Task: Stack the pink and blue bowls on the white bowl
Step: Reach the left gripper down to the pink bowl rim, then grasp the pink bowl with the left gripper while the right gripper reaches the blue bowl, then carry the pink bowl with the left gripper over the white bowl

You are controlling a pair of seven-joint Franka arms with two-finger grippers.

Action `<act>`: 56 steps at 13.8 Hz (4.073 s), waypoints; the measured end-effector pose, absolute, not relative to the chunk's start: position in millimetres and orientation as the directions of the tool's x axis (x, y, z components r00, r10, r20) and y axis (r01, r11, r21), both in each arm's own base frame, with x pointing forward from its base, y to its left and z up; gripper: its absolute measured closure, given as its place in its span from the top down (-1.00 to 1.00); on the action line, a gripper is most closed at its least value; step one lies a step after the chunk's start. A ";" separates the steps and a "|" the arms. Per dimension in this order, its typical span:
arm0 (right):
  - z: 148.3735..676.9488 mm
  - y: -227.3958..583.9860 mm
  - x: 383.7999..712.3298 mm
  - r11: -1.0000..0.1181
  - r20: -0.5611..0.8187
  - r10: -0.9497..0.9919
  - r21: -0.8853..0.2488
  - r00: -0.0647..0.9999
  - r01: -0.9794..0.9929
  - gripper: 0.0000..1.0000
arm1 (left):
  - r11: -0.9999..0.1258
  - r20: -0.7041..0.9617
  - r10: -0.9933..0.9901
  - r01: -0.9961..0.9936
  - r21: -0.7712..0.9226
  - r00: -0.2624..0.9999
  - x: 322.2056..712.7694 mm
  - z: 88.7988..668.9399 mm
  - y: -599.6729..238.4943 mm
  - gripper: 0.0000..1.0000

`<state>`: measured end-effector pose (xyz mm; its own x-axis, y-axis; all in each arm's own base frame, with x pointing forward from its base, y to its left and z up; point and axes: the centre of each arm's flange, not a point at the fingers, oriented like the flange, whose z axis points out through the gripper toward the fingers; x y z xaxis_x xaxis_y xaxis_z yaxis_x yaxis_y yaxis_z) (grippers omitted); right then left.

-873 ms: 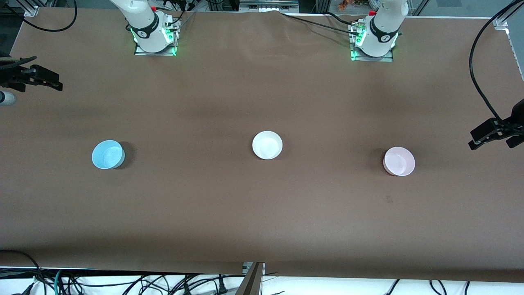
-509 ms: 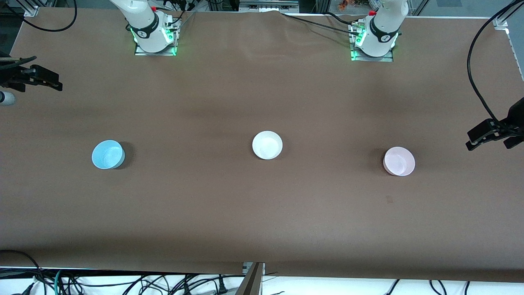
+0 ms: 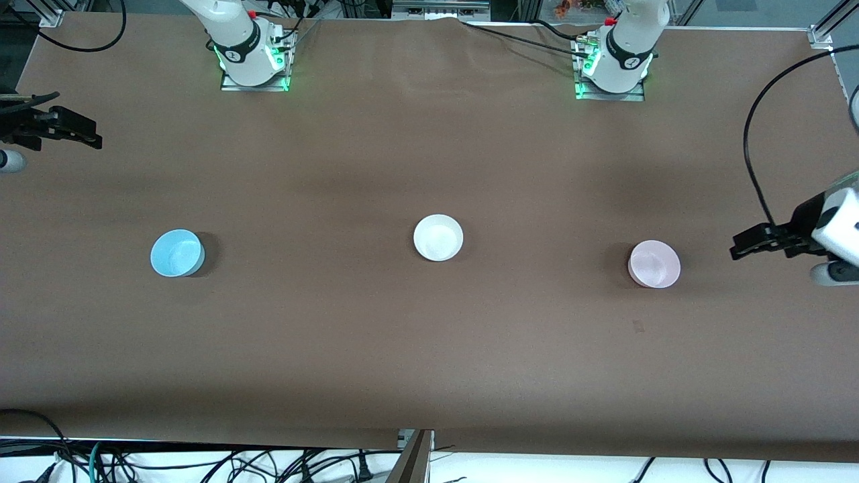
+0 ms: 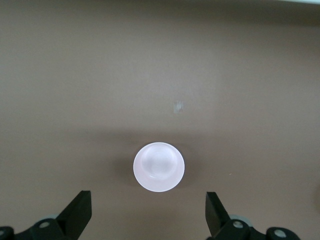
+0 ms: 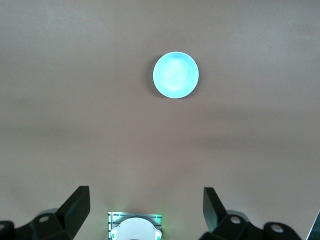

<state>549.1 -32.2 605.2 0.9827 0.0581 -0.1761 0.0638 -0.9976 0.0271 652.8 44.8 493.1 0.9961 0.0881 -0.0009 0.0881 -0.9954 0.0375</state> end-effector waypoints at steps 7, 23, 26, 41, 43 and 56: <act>605.2 -32.8 549.0 -0.998 -0.176 0.057 0.027 0.983 0.063 1.00 | -0.988 0.021 0.135 0.133 0.076 0.991 643.9 357.1 71.7 0.96; 570.2 -43.5 570.8 -0.998 -0.202 0.041 0.036 0.979 0.049 1.00 | -0.995 0.028 0.094 0.093 0.048 0.995 570.2 235.7 73.1 0.76; 552.5 -50.8 577.8 -0.999 -0.228 0.027 0.035 0.973 0.036 1.00 | -0.994 0.032 0.098 0.096 0.053 0.995 563.7 227.3 74.3 0.62; 398.2 -115.4 645.4 -0.999 -0.223 0.013 0.033 0.975 0.021 1.00 | -0.995 0.056 0.083 0.080 0.052 0.995 560.2 206.4 78.9 0.09; 375.3 -119.3 652.8 -0.999 -0.215 0.012 0.035 0.977 0.020 1.00 | -0.995 0.057 0.083 0.080 0.052 0.995 560.2 206.5 79.0 0.00; 256.4 -132.2 669.9 -1.000 -0.162 0.011 -0.027 0.987 0.006 1.00 | -0.997 0.067 0.064 0.061 0.040 0.996 562.5 209.6 78.2 -0.95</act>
